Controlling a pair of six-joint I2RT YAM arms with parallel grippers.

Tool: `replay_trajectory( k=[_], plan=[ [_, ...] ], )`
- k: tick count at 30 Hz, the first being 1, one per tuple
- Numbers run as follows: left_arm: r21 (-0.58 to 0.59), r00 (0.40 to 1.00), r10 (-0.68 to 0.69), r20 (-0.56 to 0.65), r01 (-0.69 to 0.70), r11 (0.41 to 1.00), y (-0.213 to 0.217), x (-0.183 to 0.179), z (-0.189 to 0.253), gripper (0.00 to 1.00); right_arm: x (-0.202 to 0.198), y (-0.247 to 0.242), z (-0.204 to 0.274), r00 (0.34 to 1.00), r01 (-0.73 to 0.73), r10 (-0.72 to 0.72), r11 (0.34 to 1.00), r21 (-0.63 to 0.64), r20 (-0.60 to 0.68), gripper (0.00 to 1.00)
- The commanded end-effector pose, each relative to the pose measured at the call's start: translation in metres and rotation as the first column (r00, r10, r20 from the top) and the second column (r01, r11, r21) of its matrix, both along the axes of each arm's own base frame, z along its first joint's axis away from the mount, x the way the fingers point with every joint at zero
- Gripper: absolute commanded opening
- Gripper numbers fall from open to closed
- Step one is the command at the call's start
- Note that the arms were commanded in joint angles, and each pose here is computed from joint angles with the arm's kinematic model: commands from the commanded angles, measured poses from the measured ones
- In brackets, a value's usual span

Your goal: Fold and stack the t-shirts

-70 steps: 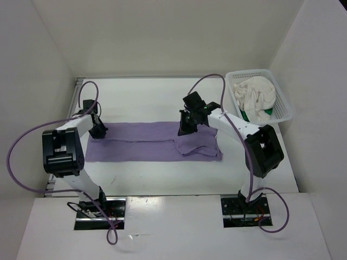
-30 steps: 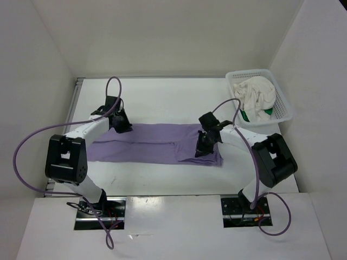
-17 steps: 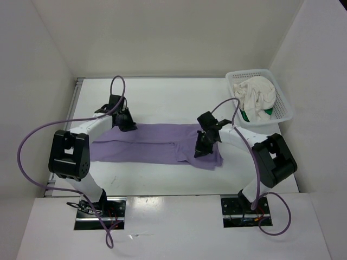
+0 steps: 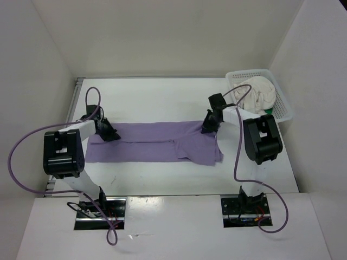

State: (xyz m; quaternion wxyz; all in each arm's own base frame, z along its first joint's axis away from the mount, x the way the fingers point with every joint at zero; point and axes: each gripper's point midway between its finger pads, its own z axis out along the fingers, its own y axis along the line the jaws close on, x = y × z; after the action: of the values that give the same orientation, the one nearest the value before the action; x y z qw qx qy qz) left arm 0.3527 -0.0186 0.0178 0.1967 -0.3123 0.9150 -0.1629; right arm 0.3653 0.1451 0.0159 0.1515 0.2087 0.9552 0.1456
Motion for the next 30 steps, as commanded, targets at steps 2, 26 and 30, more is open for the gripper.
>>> replay_trajectory(
  k=[2,26,30],
  plan=[
    [-0.008,0.999,0.030,-0.027,-0.031,1.000,0.013,-0.017,-0.006,0.17,0.060,0.001,-0.009,0.995,0.016,-0.014,1.000,-0.023,0.102,0.00],
    [0.024,0.959,-0.164,0.231,0.163,0.986,-0.044,-0.003,0.109,0.20,0.247,0.114,0.235,0.770,-0.227,0.044,0.951,0.209,0.636,0.07],
    [0.031,0.949,-0.164,0.270,0.161,0.986,-0.044,0.008,0.117,0.20,0.201,0.123,0.254,0.787,-0.275,0.164,0.956,0.102,0.595,0.14]
  ],
)
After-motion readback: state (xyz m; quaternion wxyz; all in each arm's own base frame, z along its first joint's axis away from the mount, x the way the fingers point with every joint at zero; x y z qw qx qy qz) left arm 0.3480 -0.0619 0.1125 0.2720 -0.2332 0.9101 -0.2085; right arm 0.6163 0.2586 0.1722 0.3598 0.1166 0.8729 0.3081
